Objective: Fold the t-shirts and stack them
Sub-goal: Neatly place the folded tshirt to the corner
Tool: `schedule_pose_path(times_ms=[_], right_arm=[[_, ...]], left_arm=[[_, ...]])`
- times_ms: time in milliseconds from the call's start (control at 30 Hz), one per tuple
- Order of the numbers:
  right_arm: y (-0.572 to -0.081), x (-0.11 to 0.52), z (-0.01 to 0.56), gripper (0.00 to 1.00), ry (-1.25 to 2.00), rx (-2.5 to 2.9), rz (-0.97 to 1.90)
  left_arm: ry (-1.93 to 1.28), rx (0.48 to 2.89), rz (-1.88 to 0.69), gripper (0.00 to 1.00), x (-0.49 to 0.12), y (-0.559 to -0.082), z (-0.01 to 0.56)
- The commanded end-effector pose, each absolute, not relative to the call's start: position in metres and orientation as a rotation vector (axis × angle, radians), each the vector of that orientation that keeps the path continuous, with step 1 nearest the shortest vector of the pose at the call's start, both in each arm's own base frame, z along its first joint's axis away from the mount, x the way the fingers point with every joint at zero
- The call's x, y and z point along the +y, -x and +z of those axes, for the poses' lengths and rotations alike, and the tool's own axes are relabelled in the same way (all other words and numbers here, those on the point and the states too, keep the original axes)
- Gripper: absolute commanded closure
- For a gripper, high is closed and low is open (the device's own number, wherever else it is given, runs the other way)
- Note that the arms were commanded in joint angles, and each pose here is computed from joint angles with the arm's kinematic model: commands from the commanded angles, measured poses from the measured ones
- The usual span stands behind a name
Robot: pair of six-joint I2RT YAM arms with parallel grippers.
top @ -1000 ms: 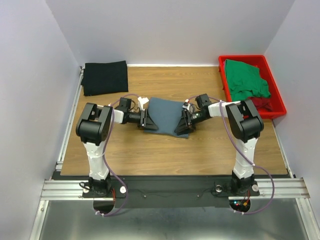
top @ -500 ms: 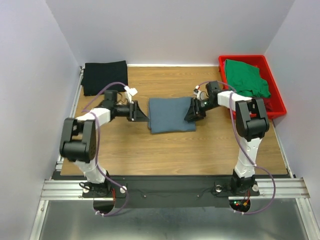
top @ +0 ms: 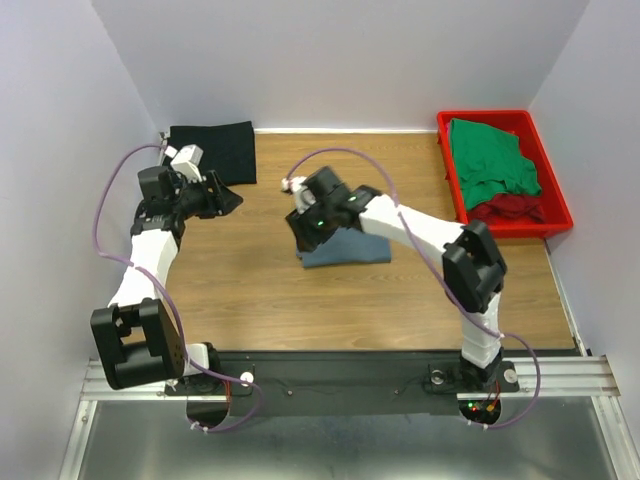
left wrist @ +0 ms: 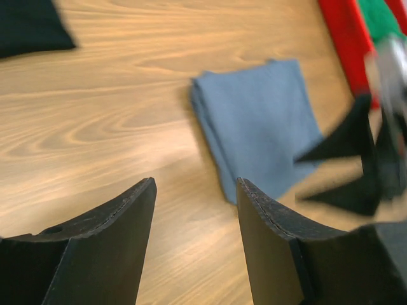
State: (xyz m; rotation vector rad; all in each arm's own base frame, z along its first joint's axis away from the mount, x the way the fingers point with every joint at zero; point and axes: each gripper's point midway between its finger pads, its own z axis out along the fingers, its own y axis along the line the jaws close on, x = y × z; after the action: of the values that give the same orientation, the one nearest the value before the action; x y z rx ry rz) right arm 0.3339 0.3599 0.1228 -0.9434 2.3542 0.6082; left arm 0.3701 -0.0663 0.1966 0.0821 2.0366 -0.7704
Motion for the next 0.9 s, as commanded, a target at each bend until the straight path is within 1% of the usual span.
schedule_pose_path(times_ms=[0, 233, 433, 600, 733, 767, 800, 833, 867], right_arm=[[-0.345, 0.383, 0.109, 0.39, 1.028, 2.25, 0.28], [-0.337, 0.412, 0.079, 0.43, 1.105, 2.226, 0.165], [-0.333, 0.407, 0.053, 0.46, 1.133, 2.246, 0.074], [-0.323, 0.398, 0.029, 0.5, 1.154, 2.298, 0.057], [-0.306, 0.384, 0.001, 0.58, 1.163, 2.386, 0.058], [-0.302, 0.384, -0.004, 0.65, 1.172, 2.402, 0.072], [-0.3, 0.383, -0.008, 0.69, 1.18, 2.411, 0.072], [-0.299, 0.382, -0.011, 0.75, 1.186, 2.416, 0.071], [-0.298, 0.381, -0.012, 0.88, 1.191, 2.416, 0.069]], left_arm=[[0.03, 2.014, -0.612, 0.36, -0.033, -0.382, 0.217], [0.045, 2.06, -0.606, 0.36, -0.024, -0.38, 0.199], [0.049, 2.079, -0.621, 0.36, -0.025, -0.379, 0.184], [0.065, 2.097, -0.644, 0.36, -0.026, -0.383, 0.174], [0.08, 2.098, -0.662, 0.36, -0.026, -0.386, 0.169], [0.086, 2.083, -0.673, 0.36, -0.027, -0.389, 0.17], [0.101, 2.089, -0.688, 0.36, -0.029, -0.388, 0.165], [0.097, 2.074, -0.711, 0.35, -0.031, -0.389, 0.166], [0.106, 2.084, -0.733, 0.35, -0.034, -0.39, 0.161]])
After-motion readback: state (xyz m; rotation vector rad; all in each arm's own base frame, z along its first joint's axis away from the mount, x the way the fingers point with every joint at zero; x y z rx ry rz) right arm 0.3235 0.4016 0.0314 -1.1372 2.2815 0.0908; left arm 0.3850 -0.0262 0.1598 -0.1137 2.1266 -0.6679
